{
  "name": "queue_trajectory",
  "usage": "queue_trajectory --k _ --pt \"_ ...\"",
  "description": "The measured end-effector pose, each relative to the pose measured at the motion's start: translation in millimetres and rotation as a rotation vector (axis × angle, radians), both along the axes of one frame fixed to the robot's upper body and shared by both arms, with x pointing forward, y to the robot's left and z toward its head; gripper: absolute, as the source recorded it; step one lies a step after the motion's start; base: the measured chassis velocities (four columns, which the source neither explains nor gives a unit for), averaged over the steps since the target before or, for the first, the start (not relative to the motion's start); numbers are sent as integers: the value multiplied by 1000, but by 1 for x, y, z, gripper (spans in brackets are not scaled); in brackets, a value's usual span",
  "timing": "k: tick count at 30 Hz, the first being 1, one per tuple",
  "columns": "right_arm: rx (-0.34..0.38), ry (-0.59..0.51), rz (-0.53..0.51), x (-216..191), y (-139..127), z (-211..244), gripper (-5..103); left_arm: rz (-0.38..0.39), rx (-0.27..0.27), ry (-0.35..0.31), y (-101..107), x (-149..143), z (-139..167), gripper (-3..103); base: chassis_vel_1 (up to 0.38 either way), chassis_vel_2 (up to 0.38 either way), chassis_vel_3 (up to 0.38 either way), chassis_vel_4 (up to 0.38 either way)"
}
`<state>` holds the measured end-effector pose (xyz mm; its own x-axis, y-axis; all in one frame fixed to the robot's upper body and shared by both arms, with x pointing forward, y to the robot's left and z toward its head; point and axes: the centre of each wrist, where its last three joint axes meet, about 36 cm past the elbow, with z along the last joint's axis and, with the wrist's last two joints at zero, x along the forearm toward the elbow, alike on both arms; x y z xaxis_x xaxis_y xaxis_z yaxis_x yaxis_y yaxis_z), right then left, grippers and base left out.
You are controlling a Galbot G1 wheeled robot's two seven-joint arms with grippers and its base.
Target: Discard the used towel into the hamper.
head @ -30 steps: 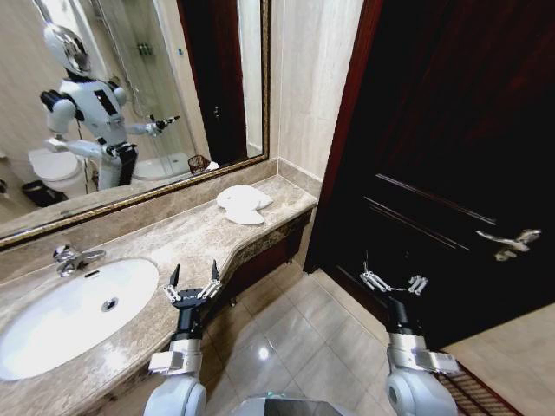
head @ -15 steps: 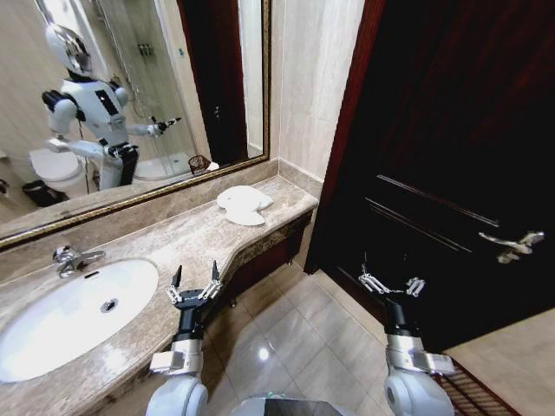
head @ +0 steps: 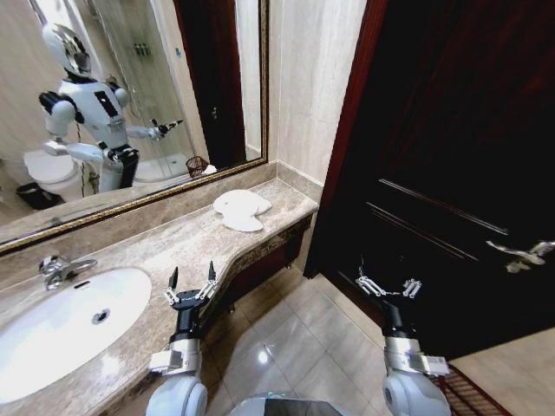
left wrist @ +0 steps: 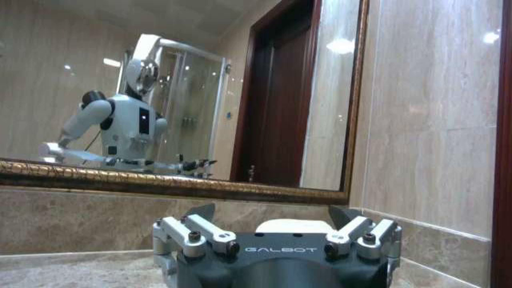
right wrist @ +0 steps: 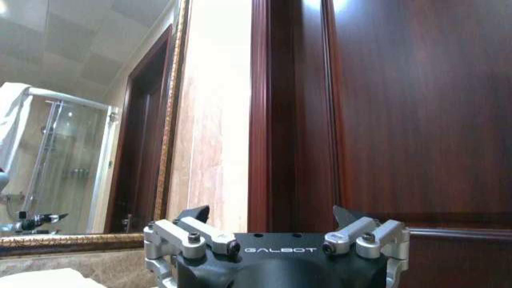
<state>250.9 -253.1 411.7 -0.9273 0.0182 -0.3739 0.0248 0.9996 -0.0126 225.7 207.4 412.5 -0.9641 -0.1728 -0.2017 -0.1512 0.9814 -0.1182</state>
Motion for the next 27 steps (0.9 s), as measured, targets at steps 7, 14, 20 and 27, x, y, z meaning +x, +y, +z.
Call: queue_trajectory --k 7,14,20,27 --pt "-1 -3 -4 0 0 1 100 -5 -2 12 -2 0 -5 93 -86 86 92 -88" --pt "-6 -2 -19 1 -1 2 100 -14 -5 21 -6 1 -9 91 -95 81 85 -76" --pt "-8 -9 -34 5 -1 3 100 -20 -6 27 -7 2 -13 94 -91 72 75 -77" --pt "16 -48 -20 8 1 1 100 -23 -23 38 -2 5 -13 96 -65 87 74 -86"
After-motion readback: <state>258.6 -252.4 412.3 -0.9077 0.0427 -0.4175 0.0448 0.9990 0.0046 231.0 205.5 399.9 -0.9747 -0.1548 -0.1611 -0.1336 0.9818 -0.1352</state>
